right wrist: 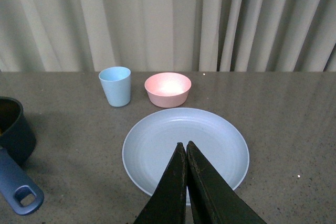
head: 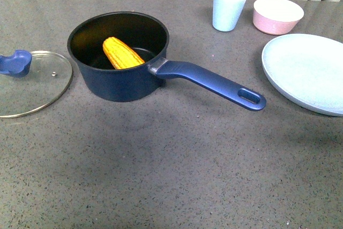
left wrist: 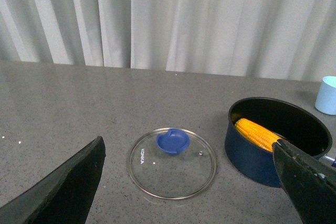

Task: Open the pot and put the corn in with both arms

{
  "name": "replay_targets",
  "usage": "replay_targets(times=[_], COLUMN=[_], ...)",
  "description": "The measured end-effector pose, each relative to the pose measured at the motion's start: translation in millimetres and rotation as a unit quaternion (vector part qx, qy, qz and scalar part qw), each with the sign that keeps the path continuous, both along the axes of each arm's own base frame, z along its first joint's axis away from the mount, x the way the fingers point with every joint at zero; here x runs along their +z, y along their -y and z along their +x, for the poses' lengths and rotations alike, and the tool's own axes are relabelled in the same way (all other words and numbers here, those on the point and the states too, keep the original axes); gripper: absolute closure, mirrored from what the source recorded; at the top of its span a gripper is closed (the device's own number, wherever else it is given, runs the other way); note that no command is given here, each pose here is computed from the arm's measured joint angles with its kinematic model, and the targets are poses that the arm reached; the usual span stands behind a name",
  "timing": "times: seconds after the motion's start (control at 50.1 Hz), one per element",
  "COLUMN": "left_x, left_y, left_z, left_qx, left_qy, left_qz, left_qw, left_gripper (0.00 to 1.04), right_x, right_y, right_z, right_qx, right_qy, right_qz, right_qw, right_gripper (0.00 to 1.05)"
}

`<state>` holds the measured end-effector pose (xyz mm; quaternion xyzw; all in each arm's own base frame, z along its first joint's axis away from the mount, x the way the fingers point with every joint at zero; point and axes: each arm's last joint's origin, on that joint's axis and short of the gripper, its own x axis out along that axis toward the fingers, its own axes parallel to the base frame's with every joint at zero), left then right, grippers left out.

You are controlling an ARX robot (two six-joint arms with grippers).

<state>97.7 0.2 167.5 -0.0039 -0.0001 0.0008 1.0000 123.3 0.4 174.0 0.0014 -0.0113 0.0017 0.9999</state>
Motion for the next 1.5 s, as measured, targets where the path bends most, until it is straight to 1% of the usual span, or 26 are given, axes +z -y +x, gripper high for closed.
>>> replay_targets(times=[0.699, 0.778, 0.878, 1.217, 1.237, 1.277, 1.297, 1.357, 1.377, 1.417, 1.437, 1.457, 1.497], left_x=[0.0, 0.0, 0.0, 0.0, 0.0, 0.0, 0.0, 0.0, 0.0, 0.0, 0.0, 0.0, 0.0], left_y=[0.0, 0.0, 0.0, 0.0, 0.0, 0.0, 0.0, 0.0, 0.0, 0.0, 0.0, 0.0, 0.0], left_z=[0.0, 0.0, 0.0, 0.0, 0.0, 0.0, 0.0, 0.0, 0.0, 0.0, 0.0, 0.0, 0.0], left_qx=[0.000, 0.000, 0.000, 0.000, 0.000, 0.000, 0.000, 0.000, 0.000, 0.000, 0.000, 0.000, 0.000], left_qy=[0.000, 0.000, 0.000, 0.000, 0.000, 0.000, 0.000, 0.000, 0.000, 0.000, 0.000, 0.000, 0.000], left_qz=[0.000, 0.000, 0.000, 0.000, 0.000, 0.000, 0.000, 0.000, 0.000, 0.000, 0.000, 0.000, 0.000], left_qw=[1.000, 1.000, 1.000, 1.000, 1.000, 1.000, 1.000, 1.000, 1.000, 1.000, 1.000, 1.000, 1.000], left_gripper=[0.09, 0.09, 0.09, 0.09, 0.09, 0.09, 0.09, 0.09, 0.09, 0.09, 0.09, 0.09, 0.09], right_x=[-0.3, -4.6, -2.9, -2.8, -2.9, -2.9, -2.9, -2.9, -2.8, -2.8, -2.9, -2.8, -2.9], right_y=[0.1, 0.1, 0.1, 0.1, 0.1, 0.1, 0.1, 0.1, 0.1, 0.1, 0.1, 0.1, 0.1], right_z=[-16.4, -22.7, -26.3, -26.6, -26.6, -26.6, -26.6, -26.6, -26.6, -26.6, -26.6, -26.6, -26.6], right_qx=[0.000, 0.000, 0.000, 0.000, 0.000, 0.000, 0.000, 0.000, 0.000, 0.000, 0.000, 0.000, 0.000], right_qy=[0.000, -0.016, -0.002, -0.002, -0.002, -0.002, -0.002, -0.002, -0.002, -0.002, -0.002, -0.002, -0.002], right_qz=[0.000, 0.000, 0.000, 0.000, -0.001, 0.000, 0.000, 0.000, 0.000, 0.000, 0.000, 0.000, 0.000], right_qw=[1.000, 1.000, 1.000, 1.000, 1.000, 1.000, 1.000, 1.000, 1.000, 1.000, 1.000, 1.000, 1.000], right_gripper=[1.03, 1.03, 1.03, 1.03, 1.01, 0.93, 0.91, 0.80, 0.79, 0.72, 0.66, 0.65, 0.58])
